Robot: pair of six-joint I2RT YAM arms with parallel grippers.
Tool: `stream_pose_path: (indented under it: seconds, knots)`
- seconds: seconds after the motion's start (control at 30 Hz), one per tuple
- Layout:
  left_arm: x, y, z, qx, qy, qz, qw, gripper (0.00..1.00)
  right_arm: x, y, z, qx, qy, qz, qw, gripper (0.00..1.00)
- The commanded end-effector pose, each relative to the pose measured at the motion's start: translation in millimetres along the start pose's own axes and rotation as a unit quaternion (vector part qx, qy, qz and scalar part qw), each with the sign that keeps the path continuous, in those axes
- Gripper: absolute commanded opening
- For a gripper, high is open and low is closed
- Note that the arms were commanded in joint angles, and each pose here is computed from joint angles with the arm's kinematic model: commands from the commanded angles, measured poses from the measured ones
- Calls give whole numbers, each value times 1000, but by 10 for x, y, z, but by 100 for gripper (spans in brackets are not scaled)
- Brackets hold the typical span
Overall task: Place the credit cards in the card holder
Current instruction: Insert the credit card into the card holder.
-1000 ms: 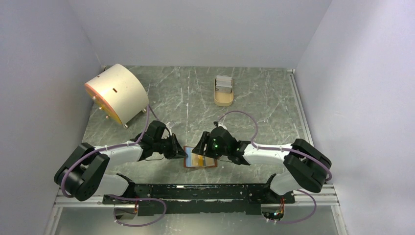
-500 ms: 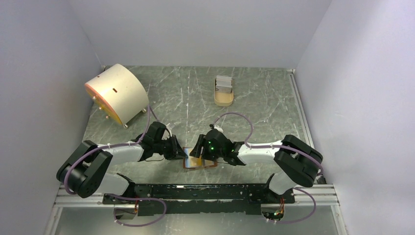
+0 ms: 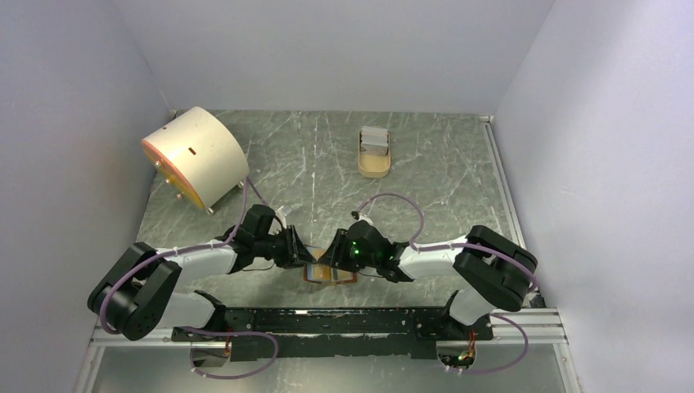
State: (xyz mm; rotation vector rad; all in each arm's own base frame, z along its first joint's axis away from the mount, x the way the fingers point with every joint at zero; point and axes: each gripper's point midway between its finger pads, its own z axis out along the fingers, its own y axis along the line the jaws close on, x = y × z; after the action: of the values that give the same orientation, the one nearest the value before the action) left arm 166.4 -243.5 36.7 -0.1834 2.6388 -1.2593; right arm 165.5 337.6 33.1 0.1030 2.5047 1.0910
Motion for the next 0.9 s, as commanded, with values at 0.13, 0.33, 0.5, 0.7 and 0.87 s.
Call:
stream_pose_path:
  seconds: [0.13, 0.33, 0.5, 0.7, 0.87]
  knots:
    - [-7, -255, -22, 56, 4, 20, 998, 29, 57, 84, -8, -43, 0, 8, 999, 37]
    - [-23, -278, -59, 55, -3, 21, 998, 31, 69, 27, -9, -35, -1, 8, 999, 34]
    - [-26, -316, -103, 59, -9, 23, 998, 27, 5, -74, -49, 4, -8, -19, 1000, 40]
    - [-36, -345, -116, 60, -8, 29, 998, 9, -51, -135, -117, 24, -17, -48, 998, 42]
    - [-42, -439, -155, 74, -8, 33, 997, 9, -33, -182, -57, 27, -12, -57, 998, 34]
